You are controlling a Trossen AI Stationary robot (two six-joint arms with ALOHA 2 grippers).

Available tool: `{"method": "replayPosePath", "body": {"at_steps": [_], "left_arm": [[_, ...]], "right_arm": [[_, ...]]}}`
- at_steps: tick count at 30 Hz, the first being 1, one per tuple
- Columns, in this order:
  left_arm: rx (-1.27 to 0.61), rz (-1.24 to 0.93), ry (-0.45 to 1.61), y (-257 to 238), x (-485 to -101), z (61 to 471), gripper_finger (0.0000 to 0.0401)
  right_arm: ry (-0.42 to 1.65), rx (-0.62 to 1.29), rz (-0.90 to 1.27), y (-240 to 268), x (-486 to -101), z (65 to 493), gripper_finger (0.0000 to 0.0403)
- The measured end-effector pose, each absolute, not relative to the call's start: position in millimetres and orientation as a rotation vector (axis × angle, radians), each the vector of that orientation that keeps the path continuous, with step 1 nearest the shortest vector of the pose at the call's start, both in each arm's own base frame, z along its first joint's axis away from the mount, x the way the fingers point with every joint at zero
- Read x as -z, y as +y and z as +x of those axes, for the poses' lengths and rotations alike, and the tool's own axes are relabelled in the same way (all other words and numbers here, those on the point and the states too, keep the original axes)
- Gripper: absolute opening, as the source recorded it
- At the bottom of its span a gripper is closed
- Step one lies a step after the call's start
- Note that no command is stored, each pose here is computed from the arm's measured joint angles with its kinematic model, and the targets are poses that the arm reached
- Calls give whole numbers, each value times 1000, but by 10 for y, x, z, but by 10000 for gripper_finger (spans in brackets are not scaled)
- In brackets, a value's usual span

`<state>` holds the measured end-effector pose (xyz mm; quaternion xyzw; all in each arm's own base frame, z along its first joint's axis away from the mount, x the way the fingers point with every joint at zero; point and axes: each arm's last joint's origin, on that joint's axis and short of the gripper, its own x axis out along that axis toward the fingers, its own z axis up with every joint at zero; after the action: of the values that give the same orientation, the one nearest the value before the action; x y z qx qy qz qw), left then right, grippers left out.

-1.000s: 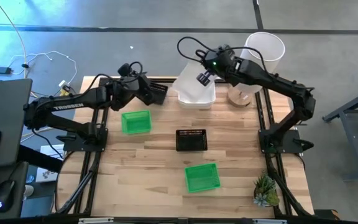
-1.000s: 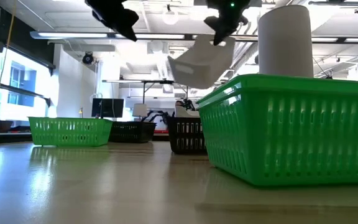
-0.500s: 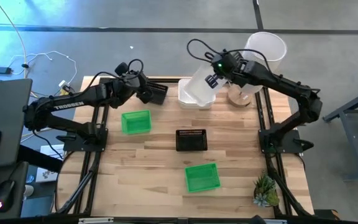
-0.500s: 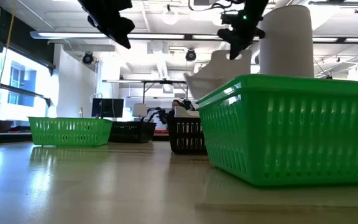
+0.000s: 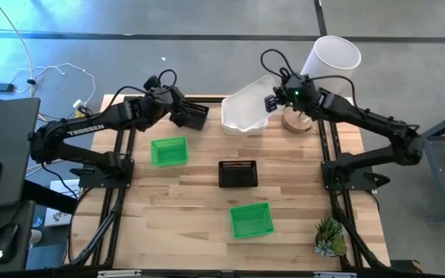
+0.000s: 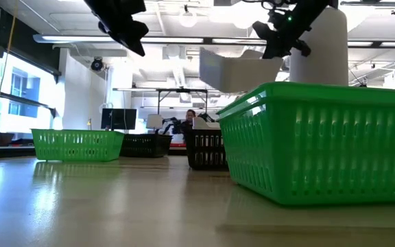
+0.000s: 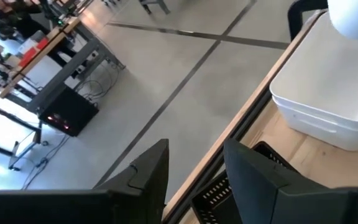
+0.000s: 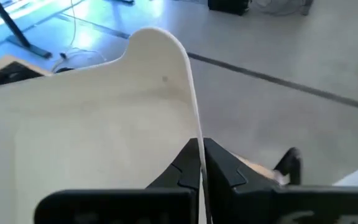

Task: Stack baskets on shelf by color
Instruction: Stack the bottom white bin on the stacked white bins

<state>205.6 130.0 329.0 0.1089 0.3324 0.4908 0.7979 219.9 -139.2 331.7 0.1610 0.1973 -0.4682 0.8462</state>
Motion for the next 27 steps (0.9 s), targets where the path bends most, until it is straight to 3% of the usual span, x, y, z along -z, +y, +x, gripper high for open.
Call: {"method": "replayPosePath", "body": {"at_steps": [27], "left_arm": [[-1034,220,711,1325,-3287,2047,140]], "right_arm": [[287,1117,558,-989,-3012,2671,0]]}}
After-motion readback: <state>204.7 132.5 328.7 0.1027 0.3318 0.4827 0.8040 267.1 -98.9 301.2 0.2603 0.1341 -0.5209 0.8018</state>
